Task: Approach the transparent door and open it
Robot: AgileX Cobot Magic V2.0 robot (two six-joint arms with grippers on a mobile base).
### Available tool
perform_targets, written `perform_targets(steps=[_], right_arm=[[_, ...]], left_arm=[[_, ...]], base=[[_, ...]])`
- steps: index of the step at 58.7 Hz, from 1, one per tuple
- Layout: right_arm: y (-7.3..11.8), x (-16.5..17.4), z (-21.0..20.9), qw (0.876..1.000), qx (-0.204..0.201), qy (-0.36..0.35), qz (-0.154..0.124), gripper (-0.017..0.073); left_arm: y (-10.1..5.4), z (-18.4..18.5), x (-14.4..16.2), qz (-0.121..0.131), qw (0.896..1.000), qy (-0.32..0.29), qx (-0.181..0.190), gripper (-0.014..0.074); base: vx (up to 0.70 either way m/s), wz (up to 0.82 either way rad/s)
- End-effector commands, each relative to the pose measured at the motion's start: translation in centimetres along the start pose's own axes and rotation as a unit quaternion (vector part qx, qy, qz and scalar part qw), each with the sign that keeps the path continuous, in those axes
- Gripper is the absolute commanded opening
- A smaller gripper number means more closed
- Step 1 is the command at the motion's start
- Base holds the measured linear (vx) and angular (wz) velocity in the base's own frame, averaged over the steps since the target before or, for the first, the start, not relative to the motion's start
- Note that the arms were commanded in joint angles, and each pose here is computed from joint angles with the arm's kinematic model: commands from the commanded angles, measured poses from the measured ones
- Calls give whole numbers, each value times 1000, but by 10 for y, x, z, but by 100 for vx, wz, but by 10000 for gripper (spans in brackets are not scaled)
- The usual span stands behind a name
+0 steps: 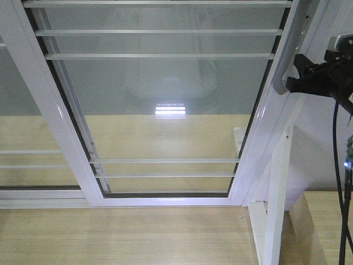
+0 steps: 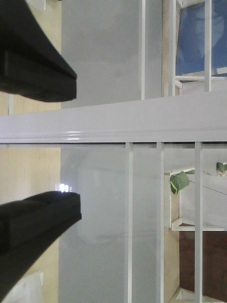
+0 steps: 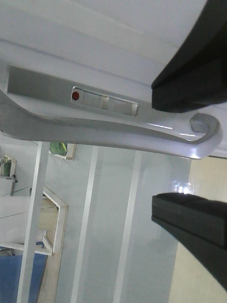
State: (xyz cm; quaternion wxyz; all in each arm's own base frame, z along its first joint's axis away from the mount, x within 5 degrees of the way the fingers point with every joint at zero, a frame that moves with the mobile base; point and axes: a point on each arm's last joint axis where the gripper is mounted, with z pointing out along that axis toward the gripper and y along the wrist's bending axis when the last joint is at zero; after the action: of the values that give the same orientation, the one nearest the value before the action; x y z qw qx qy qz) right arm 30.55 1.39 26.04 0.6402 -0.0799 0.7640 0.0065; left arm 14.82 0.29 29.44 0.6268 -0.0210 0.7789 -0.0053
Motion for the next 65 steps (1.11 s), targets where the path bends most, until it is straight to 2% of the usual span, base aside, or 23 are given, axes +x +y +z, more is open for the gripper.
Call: perform_targets(steps=[1,23,32,39,53,65], right_arm=[[-4,-29,15,997,0,-78,-6,456],[-12,-32,78,996,6,-88,6,456],[-15,-34,96,995,11,-94,14,456],[-15,-35,103,995,8,-97,10,430],[-3,-36,104,995,-8,-98,3,321],[20,-38,104,994,-36,-101,-1,321]], left_arm=[[-1,-2,-19,-8,998,-59,2,534],[-1,-2,-19,-8,998,-58,2,535],[-1,-2,-19,-8,998,-58,2,535],[-1,-2,-19,-8,998,-58,2,535],[-1,-2,-19,-8,998,-58,2,535],[-1,-2,-19,-8,998,-57,2,535]], base=[[0,0],[0,0],[0,0],[0,0],[0,0],[0,0]])
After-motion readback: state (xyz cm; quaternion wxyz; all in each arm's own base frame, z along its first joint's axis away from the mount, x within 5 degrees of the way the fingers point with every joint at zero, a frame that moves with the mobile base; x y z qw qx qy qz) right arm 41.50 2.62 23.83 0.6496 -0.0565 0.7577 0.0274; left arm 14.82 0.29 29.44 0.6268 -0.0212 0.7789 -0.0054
